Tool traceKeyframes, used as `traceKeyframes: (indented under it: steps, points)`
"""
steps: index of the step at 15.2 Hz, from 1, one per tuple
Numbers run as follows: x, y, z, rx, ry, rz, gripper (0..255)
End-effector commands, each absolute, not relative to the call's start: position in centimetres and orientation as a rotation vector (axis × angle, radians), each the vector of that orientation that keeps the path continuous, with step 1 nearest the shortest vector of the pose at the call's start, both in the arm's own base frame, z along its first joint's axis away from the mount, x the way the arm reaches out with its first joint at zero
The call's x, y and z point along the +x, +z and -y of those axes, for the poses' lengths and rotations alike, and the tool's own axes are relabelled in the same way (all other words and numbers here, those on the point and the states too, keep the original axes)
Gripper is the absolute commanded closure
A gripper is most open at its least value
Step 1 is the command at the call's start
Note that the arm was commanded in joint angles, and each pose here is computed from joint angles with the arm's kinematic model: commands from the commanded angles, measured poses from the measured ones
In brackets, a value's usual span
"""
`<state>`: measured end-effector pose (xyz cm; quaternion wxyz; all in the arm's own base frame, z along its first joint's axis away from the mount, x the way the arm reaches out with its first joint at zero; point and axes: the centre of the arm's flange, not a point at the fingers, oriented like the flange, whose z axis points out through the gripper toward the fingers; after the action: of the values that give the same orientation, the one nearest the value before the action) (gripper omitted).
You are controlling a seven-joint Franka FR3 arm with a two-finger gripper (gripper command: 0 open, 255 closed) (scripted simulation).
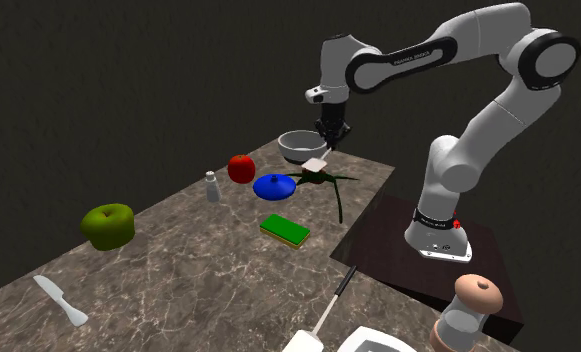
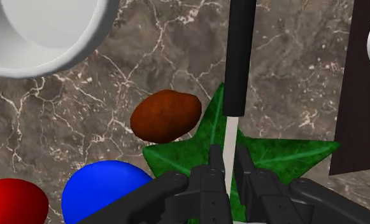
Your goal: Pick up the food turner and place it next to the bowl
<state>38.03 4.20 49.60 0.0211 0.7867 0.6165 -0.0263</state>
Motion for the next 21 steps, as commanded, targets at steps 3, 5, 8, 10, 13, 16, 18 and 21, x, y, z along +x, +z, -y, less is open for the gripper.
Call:
traceKeyframes:
  steps: [3,5,8,10,13,16,18,21]
  points:
    - [35.1,49.3,0.4,2.438,-0.081,-1.913,255]
    - [33.6,49.3,2.6,2.438,-0.081,-1.913,255]
    - [31.4,49.3,5.9,2.438,-0.081,-1.913,255]
    - [30.1,48.8,7.8,2.438,-0.081,-1.913,255]
    - [30.1,47.2,7.8,2.438,-0.081,-1.913,255]
    - [30.1,45.6,7.8,2.438,-0.081,-1.913,255]
    - [30.1,44.6,7.8,2.438,-0.081,-1.913,255]
    - [30.1,43.0,7.8,2.438,-0.081,-1.913,255]
